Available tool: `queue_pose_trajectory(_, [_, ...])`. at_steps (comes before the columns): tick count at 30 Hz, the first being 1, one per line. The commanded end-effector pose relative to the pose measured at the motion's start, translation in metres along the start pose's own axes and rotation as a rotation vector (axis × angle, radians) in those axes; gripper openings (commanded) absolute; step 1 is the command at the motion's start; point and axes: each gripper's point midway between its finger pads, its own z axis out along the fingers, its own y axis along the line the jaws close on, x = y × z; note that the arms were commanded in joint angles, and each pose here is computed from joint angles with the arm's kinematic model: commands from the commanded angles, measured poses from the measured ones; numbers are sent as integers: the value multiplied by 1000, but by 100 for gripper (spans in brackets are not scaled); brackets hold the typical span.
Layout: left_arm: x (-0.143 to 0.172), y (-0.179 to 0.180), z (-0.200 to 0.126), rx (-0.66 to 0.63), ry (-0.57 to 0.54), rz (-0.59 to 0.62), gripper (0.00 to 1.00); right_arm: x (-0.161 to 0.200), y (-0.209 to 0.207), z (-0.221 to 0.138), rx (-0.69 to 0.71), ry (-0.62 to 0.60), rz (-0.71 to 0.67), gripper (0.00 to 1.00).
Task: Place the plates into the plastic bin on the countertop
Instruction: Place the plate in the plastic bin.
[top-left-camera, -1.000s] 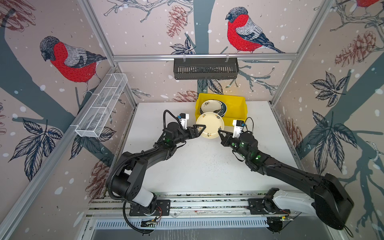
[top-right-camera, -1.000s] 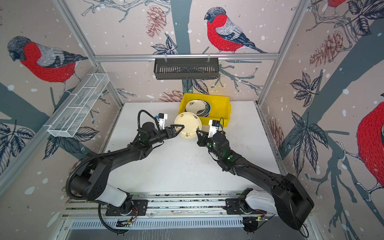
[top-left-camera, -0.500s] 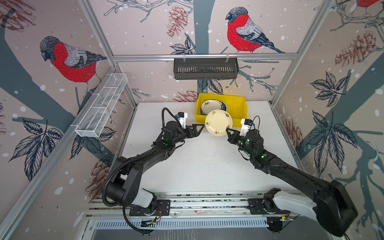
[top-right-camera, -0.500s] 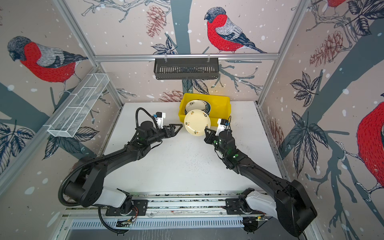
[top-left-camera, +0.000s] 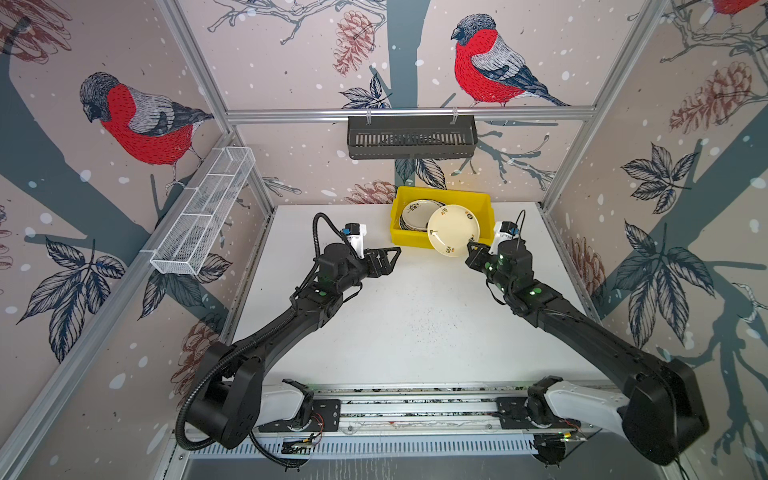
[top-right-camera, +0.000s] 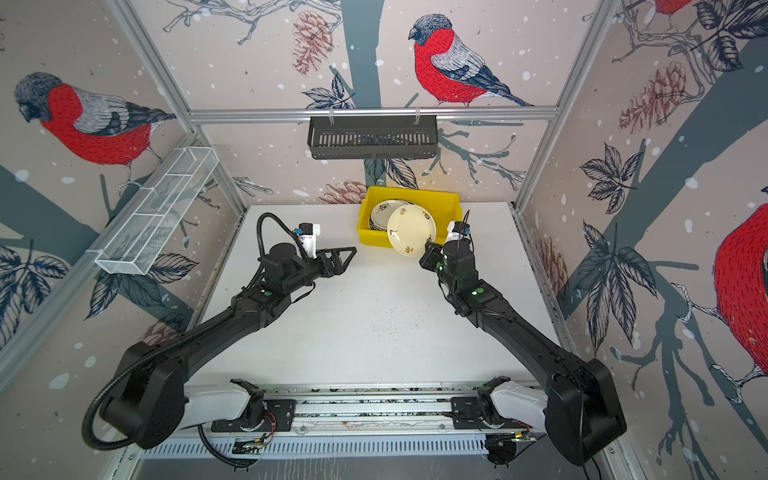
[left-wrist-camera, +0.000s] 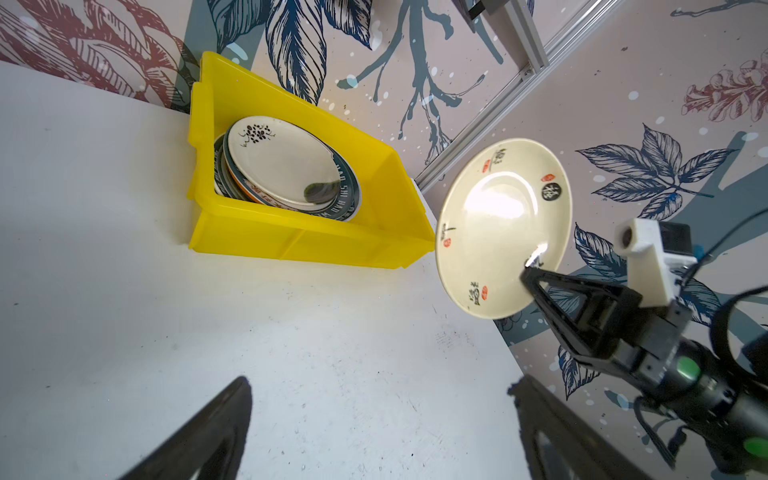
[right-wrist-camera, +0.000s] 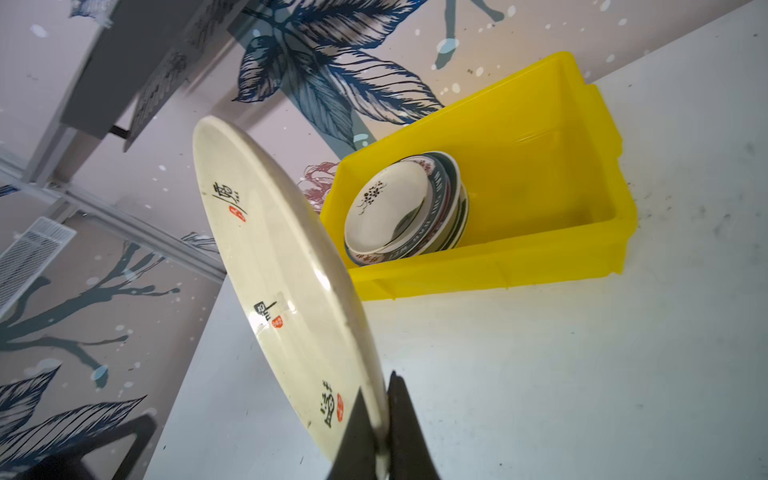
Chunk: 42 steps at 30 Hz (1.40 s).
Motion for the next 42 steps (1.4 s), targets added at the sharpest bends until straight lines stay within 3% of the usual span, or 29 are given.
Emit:
queue_pose_trajectory(1, [-3,4,-10,-36,-28,33,97,2,-15,16,79,67,-7,0])
queue_pose_trajectory(12, [-5,9,-39,-102,-91,86,97,-17,-4,72,23,84,16,0])
queue_pose_trajectory(19, [-2,12,-48,-128,-97,97,97,-28,-11,120,95,111,2,0])
queue_pose_trajectory(30, [-8,20,-68,-214,-146,139,97,-1,-13,204,74,241,53,0])
queue_pose_trajectory(41, [-8,25,-74,-241,-160,145,97,16,-6,237,84,311,57,0])
queue_pose_trajectory(42, [-8,26,-74,-241,-160,145,97,18,-6,238,92,316,51,4])
